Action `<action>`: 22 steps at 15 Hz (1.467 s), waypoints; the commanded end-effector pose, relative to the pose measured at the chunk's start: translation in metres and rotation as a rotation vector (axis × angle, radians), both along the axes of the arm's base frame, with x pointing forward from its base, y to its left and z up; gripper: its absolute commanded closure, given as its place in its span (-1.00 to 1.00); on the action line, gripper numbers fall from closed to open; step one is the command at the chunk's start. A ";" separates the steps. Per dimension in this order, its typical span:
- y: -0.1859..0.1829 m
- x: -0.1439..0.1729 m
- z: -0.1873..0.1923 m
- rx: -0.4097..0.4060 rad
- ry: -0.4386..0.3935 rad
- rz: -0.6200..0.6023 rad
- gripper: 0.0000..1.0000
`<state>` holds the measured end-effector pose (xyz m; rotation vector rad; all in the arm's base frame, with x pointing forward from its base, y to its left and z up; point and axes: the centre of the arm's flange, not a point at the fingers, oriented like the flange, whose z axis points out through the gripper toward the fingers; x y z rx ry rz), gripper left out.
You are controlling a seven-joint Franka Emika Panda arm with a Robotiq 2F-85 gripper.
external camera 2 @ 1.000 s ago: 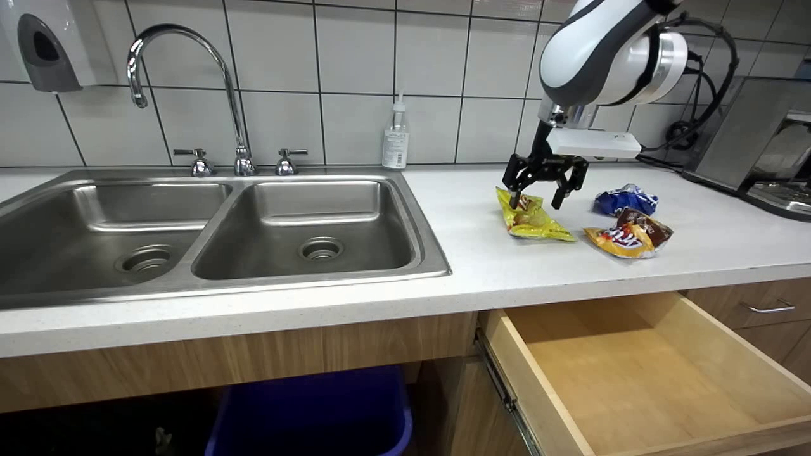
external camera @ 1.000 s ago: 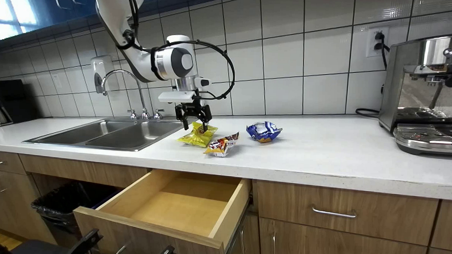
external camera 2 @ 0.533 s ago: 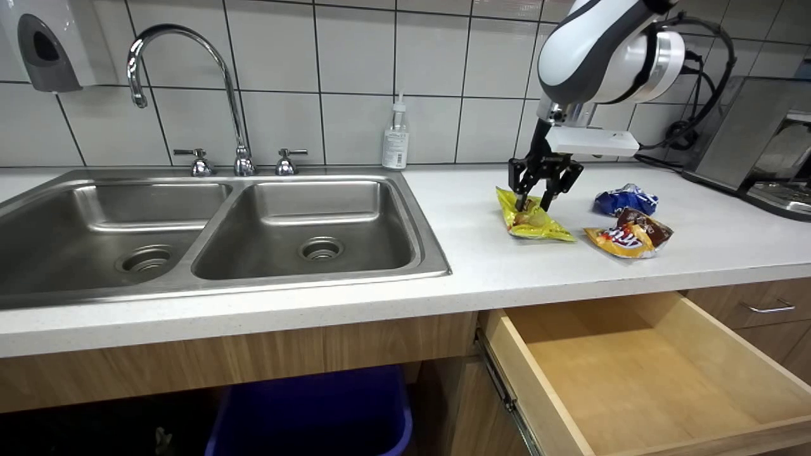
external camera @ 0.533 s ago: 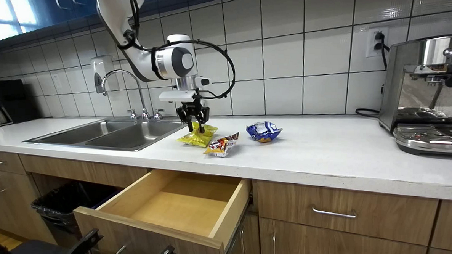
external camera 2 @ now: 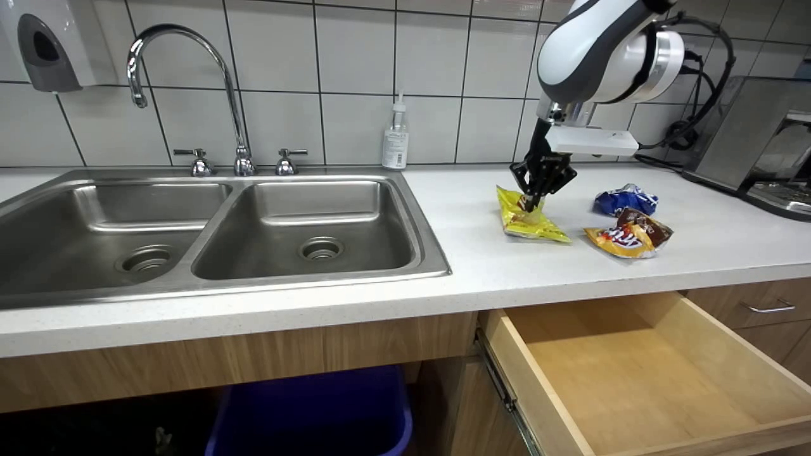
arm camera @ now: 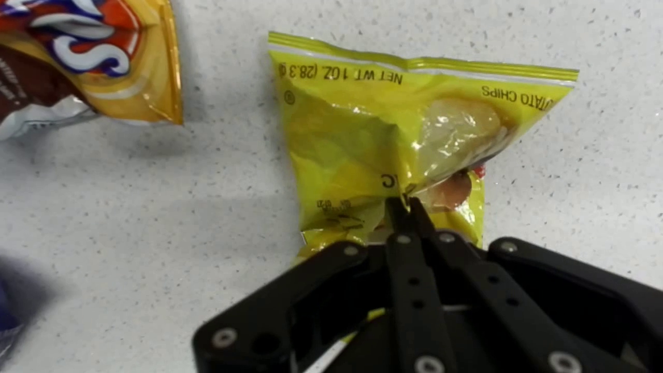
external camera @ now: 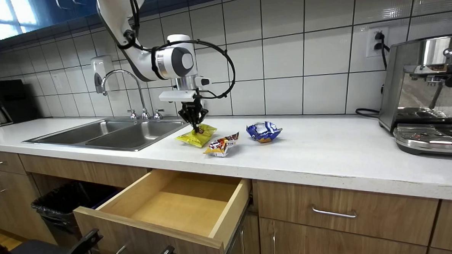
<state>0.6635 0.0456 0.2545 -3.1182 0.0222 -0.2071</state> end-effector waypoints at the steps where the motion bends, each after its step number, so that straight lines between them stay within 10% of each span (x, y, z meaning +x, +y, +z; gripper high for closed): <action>1: -0.001 0.007 0.002 0.018 0.020 0.015 1.00; 22: 0.013 -0.061 0.032 0.024 -0.007 0.066 1.00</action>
